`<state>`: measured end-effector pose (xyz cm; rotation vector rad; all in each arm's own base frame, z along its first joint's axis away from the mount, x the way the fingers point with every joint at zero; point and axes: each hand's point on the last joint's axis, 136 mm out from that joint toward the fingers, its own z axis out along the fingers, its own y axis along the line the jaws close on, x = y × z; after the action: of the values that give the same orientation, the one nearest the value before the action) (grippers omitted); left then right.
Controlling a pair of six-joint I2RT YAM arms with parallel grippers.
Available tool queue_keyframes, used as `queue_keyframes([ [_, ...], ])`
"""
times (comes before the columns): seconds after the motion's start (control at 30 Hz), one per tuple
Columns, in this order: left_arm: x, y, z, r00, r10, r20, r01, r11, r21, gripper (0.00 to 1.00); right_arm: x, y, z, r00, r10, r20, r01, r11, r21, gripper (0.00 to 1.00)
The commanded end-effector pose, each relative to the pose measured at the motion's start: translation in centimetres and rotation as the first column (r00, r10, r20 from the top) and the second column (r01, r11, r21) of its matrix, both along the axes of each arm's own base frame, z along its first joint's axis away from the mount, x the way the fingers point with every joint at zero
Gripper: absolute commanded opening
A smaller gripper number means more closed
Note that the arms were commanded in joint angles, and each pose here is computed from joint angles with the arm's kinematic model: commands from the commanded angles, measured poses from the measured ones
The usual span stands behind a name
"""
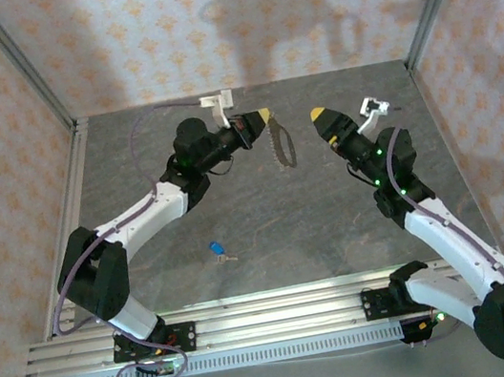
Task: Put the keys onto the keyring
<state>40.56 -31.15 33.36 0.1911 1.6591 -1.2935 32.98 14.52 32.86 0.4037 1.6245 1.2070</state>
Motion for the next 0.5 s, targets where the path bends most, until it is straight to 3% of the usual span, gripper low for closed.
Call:
queue_keyframes([
  [0.0,-2.4,-1.3,4.7,0.974,-0.152,0.166,0.16,0.986,-0.039,0.0,-0.5,-1.4,-5.8,0.989,-0.067,-0.134,0.048,0.989,-0.142,0.64],
  [0.47,-8.1,-1.4,9.0,0.89,-0.338,0.306,0.31,0.941,0.139,0.0,-2.6,-2.4,-14.7,0.948,-0.099,-0.302,0.033,0.976,-0.215,0.64],
])
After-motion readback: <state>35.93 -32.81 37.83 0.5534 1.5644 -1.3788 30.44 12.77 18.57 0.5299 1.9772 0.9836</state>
